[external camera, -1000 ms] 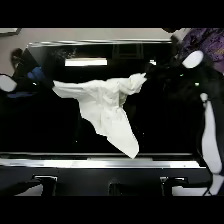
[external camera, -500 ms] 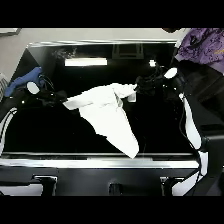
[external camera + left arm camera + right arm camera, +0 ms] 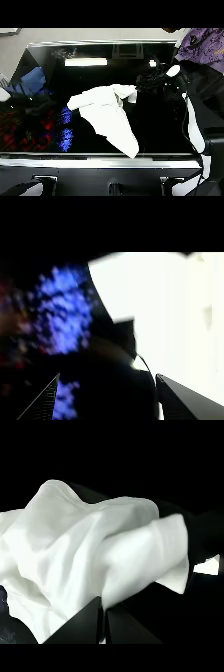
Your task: Fold the clothes and pants, and hang the long-sleeved shirts on hangers.
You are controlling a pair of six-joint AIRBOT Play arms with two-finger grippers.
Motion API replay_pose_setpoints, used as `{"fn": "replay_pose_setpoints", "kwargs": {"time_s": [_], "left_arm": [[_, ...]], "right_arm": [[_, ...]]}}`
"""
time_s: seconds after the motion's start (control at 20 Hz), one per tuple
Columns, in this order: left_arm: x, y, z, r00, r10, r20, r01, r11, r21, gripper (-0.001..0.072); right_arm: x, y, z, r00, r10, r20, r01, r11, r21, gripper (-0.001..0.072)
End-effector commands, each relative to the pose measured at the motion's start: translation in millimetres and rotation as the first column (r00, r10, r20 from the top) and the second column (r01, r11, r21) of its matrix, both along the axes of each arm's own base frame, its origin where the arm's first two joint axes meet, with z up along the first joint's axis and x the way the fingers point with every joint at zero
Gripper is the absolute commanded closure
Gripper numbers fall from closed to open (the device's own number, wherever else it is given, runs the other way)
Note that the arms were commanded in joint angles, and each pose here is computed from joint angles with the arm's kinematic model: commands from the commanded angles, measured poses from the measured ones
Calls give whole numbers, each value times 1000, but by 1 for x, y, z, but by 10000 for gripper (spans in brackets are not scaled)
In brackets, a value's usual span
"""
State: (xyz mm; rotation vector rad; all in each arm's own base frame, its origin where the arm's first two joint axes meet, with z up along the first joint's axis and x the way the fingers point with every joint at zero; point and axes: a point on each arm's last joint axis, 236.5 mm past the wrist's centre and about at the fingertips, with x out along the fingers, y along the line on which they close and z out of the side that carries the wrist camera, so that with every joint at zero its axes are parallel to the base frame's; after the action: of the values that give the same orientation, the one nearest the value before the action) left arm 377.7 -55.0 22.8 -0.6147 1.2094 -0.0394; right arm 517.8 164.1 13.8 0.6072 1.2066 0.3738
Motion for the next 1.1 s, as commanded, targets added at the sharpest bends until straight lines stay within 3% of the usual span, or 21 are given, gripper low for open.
{"fn": "replay_pose_setpoints", "kwargs": {"time_s": [0.0, 0.4, 0.85, 0.95, 1.05], "left_arm": [[-44, -79, -37, 995, 12, -95, -35, 968, -250, 25], [-79, -182, -99, 988, -65, -139, 22, 955, -294, 27], [-68, -185, -125, 987, 4, -161, -49, 958, -281, 38], [-63, -188, -127, 984, 33, -174, -85, 951, -297, 107], [-65, -197, -132, 981, 8, -193, -66, 953, -297, 107]], "right_arm": [[-6, -7, 10, 999, 24, 22, -23, 999, -48, 686], [-17, -14, 27, 998, 52, 37, -48, 994, -95, 686], [-20, -14, 38, 997, 56, 52, -51, 994, -97, 687], [-22, -14, 39, 997, 62, 46, -57, 994, -98, 687], [-23, -14, 40, 997, 63, 47, -58, 994, -97, 687]]}}
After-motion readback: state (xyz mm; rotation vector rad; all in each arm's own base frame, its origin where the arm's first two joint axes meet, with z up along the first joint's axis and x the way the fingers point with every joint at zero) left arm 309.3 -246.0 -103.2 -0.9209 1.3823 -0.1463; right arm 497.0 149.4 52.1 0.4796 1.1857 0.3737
